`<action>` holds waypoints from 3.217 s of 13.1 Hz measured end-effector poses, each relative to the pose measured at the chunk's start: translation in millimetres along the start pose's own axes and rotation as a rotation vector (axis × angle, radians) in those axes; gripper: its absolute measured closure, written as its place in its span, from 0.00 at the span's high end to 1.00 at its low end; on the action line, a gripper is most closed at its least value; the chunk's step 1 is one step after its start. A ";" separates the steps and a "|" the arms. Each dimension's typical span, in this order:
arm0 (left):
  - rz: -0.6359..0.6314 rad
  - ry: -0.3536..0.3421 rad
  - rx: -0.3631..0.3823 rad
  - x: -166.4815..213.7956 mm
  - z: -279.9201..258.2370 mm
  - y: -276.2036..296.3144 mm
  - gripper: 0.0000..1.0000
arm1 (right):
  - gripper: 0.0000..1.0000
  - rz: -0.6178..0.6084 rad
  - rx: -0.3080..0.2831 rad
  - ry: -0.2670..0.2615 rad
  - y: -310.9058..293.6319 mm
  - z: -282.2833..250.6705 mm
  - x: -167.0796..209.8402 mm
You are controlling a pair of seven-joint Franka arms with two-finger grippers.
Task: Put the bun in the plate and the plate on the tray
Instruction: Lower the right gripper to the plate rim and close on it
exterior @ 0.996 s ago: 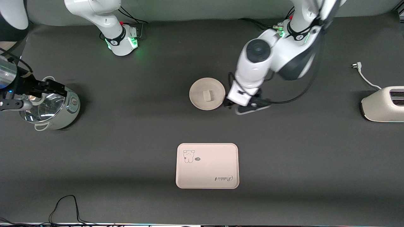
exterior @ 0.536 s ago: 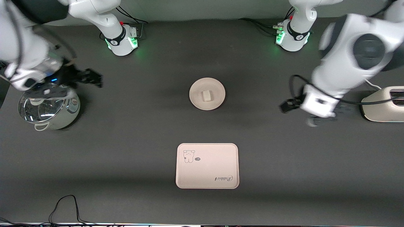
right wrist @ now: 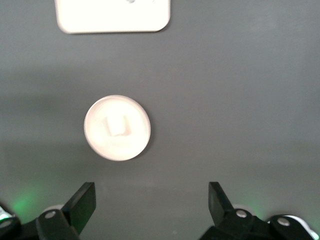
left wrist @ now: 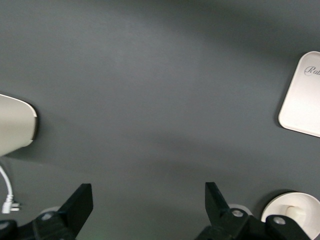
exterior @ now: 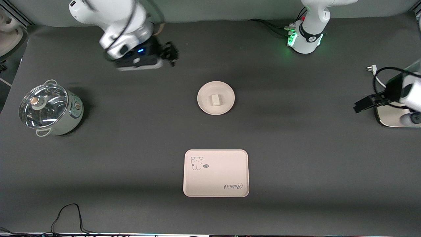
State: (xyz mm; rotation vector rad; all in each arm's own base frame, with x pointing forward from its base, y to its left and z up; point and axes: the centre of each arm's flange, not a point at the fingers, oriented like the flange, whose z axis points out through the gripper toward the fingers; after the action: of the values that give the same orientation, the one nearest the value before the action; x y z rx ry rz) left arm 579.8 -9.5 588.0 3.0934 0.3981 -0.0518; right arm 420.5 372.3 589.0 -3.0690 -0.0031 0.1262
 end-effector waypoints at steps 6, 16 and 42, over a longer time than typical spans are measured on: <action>0.088 -0.005 0.004 -2.0 -2.0 -2.5 1.00 | 1.00 -0.051 0.028 -0.009 -49.4 32.7 -33.8; 0.217 0.011 0.053 -0.4 -5.6 -12.8 1.00 | 1.00 0.019 0.111 0.096 -18.8 180.0 -21.9; 0.224 0.039 0.057 -0.2 -13.0 -10.9 1.00 | 1.00 0.075 0.121 0.229 0.3 420.7 -43.6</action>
State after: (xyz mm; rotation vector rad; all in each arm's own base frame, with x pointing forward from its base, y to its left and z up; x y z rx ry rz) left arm 577.2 1.3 600.7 3.1767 0.0505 0.0007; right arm 342.6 401.1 174.3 -2.9436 0.1277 -0.2136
